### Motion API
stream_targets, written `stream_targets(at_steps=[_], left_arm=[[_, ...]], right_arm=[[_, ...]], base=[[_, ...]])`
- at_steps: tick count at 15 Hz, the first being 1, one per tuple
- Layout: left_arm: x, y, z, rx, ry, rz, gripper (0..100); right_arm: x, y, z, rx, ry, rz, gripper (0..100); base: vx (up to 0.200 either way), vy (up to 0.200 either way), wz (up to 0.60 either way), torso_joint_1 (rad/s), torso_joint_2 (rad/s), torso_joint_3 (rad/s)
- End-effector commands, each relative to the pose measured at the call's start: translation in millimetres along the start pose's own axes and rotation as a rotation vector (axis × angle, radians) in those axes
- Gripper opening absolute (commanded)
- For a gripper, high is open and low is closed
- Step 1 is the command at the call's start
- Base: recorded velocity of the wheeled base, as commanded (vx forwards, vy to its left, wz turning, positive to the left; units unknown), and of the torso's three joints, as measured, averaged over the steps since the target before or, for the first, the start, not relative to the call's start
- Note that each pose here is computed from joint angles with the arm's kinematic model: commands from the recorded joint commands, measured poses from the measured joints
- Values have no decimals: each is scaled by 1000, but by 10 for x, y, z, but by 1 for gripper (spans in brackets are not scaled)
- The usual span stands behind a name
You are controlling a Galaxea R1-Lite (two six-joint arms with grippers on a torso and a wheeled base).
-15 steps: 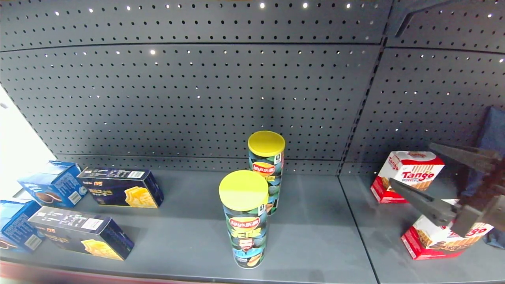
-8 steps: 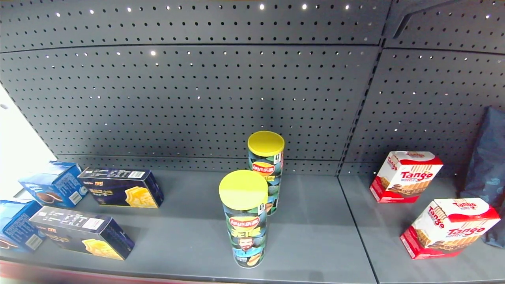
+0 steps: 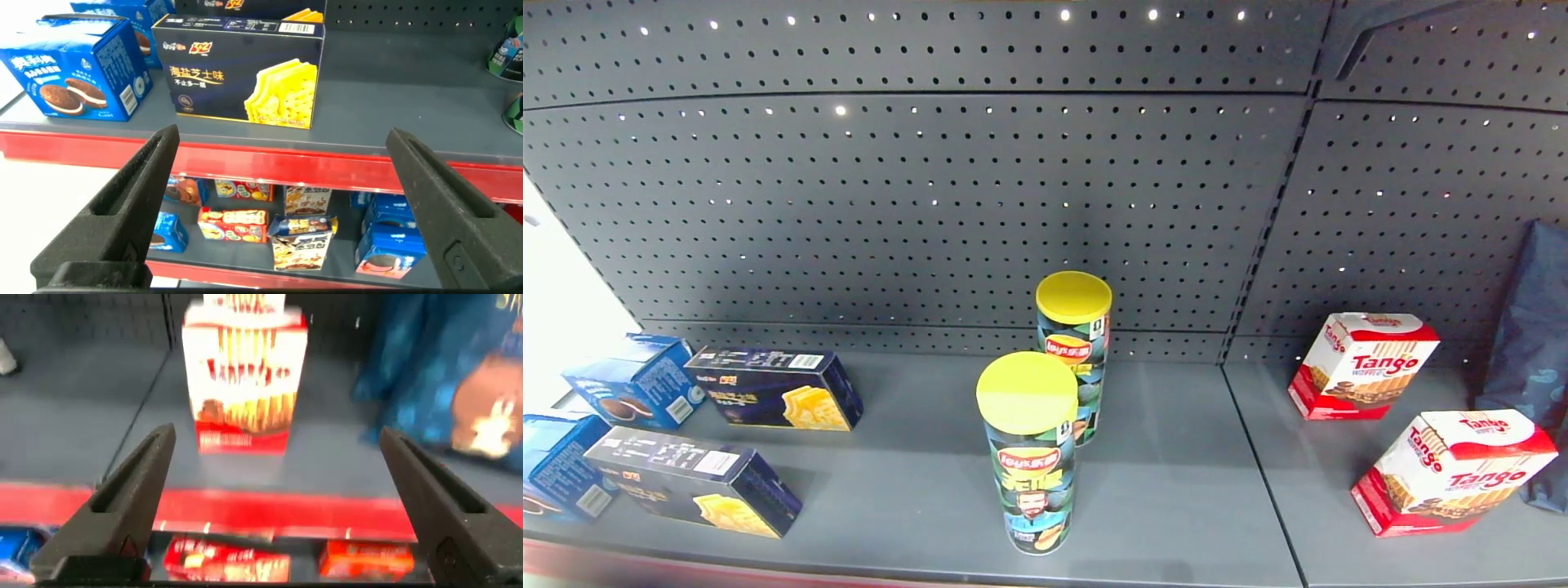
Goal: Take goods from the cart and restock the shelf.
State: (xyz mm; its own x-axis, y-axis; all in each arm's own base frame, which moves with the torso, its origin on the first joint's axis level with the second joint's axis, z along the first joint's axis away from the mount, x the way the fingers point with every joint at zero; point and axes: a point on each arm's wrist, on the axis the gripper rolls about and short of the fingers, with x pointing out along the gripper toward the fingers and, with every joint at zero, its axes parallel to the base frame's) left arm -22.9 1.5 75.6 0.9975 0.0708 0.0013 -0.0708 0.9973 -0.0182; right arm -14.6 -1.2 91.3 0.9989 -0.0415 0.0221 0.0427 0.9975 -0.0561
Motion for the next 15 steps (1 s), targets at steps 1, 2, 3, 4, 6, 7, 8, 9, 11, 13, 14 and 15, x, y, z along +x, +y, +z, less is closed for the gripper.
stream_targets(at_steps=[1, 2, 3, 4, 6, 7, 8, 9, 11, 13, 14, 15], left_arm=[[0, 0, 0, 0, 0, 1, 100], [0, 0, 0, 0, 0, -2, 100], [0, 0, 0, 0, 0, 1, 100], [0, 0, 0, 0, 0, 1, 100], [0, 0, 0, -2, 0, 1, 100], [0, 0, 0, -2, 0, 1, 100], [0, 0, 0, 0, 0, 1, 100], [0, 0, 0, 0, 0, 1, 100], [0, 0, 0, 0, 0, 1, 100], [0, 0, 0, 0, 0, 1, 100], [0, 0, 0, 0, 0, 1, 100], [0, 0, 0, 0, 0, 1, 100]], right_arm=[[-86, 6, -115, 76, -18, 3, 100], [-86, 8, -147, 84, 13, 3, 100], [-86, 9, -158, 84, 24, 5, 100], [-86, 10, -159, 75, 25, 11, 100], [-86, 12, -158, 70, 23, 16, 100], [-86, 12, -158, 67, 23, 17, 100], [-86, 12, -159, 67, 25, 18, 100], [-86, 12, -159, 65, 25, 18, 100], [-86, 12, -159, 67, 25, 19, 100], [-86, 12, -159, 67, 25, 18, 100], [-86, 12, -158, 67, 23, 19, 100], [-86, 12, -159, 67, 25, 18, 100]], base=[[0, 0, 0, 0, 0, 0], [0, 0, 0, 0, 0, 0], [0, 0, 0, 0, 0, 0], [0, 0, 0, 0, 0, 0], [0, 0, 0, 0, 0, 0], [0, 0, 0, 0, 0, 0], [0, 0, 0, 0, 0, 0], [0, 0, 0, 0, 0, 0], [0, 0, 0, 0, 0, 0], [0, 0, 0, 0, 0, 0], [0, 0, 0, 0, 0, 0], [0, 0, 0, 0, 0, 0]])
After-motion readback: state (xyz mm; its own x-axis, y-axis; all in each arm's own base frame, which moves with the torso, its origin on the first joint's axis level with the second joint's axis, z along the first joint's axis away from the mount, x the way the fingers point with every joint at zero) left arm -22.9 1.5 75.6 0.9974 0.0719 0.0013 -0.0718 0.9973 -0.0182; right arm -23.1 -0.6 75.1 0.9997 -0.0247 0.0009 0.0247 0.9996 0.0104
